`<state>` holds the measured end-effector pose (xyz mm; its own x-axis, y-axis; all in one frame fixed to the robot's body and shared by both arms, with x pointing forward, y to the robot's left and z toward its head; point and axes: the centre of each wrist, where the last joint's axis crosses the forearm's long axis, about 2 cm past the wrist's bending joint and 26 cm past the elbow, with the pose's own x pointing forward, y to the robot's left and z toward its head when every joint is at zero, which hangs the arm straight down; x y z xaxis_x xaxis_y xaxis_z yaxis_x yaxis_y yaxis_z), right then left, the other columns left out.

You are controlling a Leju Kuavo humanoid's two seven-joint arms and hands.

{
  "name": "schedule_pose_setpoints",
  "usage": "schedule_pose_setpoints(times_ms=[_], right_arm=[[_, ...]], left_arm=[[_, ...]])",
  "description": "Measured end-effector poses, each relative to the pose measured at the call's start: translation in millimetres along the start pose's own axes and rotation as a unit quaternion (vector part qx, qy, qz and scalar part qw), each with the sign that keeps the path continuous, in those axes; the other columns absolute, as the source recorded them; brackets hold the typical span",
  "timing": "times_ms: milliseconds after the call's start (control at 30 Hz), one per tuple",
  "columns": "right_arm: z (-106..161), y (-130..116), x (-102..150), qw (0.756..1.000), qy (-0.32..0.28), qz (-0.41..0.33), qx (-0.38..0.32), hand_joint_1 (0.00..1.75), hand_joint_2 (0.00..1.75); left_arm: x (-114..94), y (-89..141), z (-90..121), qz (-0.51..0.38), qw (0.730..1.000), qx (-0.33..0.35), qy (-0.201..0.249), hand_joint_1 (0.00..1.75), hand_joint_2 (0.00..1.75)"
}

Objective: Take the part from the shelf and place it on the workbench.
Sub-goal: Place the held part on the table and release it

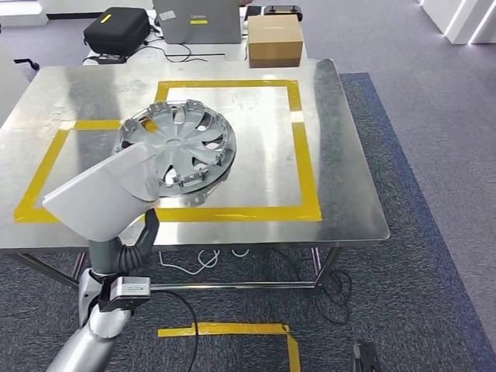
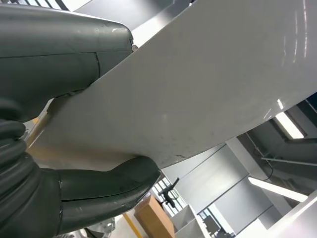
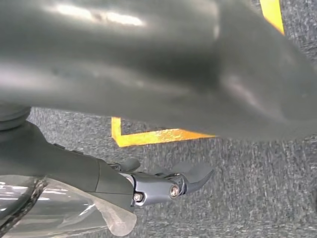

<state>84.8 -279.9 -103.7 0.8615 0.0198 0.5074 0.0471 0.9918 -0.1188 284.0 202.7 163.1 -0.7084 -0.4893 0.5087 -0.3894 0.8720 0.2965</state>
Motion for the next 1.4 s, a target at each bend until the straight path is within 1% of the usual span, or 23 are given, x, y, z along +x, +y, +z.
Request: schedule_pose_setpoints(times_ms=[367, 533, 1000, 1400], right_arm=[[-1.1, 0.6, 3.3, 1.000, -0.003, -0.001, 0.000, 0.00, 0.00], [0.2, -0.2, -0.7, 1.000, 0.001, -0.001, -0.001, 0.00, 0.00], [-0.4, 0.5, 1.4, 1.000, -0.001, -0.004, 0.001, 0.00, 0.00], [-1.9, 0.0, 5.6, 1.000, -0.005, -0.005, -0.002, 0.00, 0.00]], left_arm=[[0.2, -0.8, -3.0, 0.000, 1.000, 0.001, -0.002, 1.75, 1.75], [0.1, -0.8, -0.5, 0.000, 1.000, -0.001, 0.000, 1.75, 1.75], [-2.0, -1.2, 0.6, -0.002, 1.000, -0.005, 0.001, 1.75, 1.75], [-2.1, -1.9, -3.5, 0.002, 1.000, -0.001, -0.003, 1.75, 1.75]])
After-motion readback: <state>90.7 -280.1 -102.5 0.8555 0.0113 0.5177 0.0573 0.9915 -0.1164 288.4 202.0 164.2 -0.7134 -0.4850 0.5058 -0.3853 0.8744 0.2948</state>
